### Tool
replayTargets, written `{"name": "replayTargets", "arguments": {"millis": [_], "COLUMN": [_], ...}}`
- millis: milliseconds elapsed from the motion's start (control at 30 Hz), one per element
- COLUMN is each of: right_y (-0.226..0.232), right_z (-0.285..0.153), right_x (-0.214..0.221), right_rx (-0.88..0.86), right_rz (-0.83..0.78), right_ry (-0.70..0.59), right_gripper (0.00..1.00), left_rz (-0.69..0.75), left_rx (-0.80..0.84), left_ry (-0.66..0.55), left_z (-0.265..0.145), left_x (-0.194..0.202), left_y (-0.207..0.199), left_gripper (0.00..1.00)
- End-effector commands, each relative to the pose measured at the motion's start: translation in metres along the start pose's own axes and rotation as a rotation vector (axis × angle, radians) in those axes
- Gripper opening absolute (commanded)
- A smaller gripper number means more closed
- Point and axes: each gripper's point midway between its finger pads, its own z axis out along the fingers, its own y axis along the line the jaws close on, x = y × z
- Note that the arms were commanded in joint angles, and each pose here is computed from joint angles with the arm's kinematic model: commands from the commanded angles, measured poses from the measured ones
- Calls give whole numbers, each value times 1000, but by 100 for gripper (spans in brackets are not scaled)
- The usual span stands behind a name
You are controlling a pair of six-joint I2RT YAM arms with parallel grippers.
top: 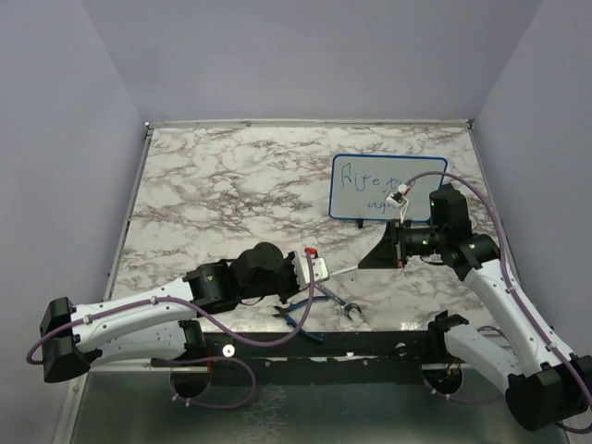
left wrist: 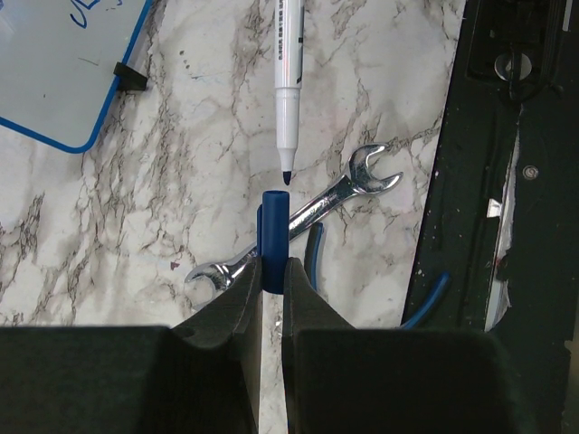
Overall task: Write a sentence on the whiteboard
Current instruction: Close the whiteboard marker at the center of the board.
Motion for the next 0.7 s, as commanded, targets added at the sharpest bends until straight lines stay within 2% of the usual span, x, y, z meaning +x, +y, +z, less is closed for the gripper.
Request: {"name": "replayTargets", "arguments": {"millis": [0,667], "right_y": [3,-3], "right_z": [0,4], "right_x": [4,5], "right_rx": [-29,-32], "right_rz": [10,15], "right_ry": [12,13], "right_gripper": [1,1], "left_rz": [12,21], "left_rx": [18,42], "left_ry": [-11,-22], "left_z": [0,1], "left_x": [-6,-12], "left_y": [-3,-6], "left_gripper": [0,0]}}
